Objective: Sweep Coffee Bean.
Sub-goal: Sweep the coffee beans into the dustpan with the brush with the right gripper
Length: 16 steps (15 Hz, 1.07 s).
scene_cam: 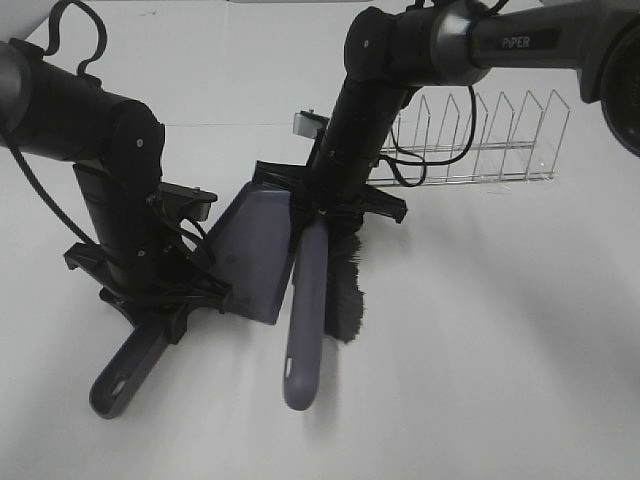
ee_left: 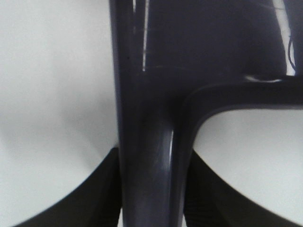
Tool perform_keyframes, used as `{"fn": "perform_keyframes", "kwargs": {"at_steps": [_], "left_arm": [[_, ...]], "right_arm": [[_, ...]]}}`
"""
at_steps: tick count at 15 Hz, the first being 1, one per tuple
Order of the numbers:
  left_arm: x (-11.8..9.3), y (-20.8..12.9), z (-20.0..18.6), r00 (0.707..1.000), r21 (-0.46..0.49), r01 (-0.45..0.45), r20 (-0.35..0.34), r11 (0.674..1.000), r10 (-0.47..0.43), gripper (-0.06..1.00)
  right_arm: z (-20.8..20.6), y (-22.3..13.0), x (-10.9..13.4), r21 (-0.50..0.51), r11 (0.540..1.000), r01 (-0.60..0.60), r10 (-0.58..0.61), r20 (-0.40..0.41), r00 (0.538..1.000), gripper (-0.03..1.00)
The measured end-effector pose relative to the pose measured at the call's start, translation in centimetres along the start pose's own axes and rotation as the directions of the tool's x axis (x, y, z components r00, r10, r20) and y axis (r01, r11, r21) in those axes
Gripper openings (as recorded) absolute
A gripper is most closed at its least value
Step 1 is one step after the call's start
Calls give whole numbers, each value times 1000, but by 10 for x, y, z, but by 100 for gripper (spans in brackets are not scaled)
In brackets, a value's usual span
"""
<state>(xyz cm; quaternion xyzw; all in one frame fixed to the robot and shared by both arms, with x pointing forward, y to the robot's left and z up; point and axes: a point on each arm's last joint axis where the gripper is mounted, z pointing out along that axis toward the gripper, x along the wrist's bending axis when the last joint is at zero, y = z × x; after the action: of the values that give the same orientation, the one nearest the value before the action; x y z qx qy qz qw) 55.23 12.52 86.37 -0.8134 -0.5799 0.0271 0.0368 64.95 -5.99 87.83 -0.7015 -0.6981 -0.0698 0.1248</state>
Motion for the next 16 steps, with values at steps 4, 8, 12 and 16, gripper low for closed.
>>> {"fn": "perform_keyframes", "kwargs": {"at_steps": [4,8,12,16], "left_arm": [[0,0,0,1000,0,-2,1,1000,2,33],[0,0,0,1000,0,-2,1,1000,2,33],[0,0,0,1000,1,-2,1,1000,2,33],[0,0,0,1000,2,-3,0,1000,3,33]], "right_arm": [[-9,10,24,-27,1000,5,-10,-194,981,31],[-27,14,32,-28,998,61,-65,-182,981,31],[-57,22,37,-97,984,146,-156,-103,982,31],[-87,25,33,-200,955,220,-219,25,975,31]]}}
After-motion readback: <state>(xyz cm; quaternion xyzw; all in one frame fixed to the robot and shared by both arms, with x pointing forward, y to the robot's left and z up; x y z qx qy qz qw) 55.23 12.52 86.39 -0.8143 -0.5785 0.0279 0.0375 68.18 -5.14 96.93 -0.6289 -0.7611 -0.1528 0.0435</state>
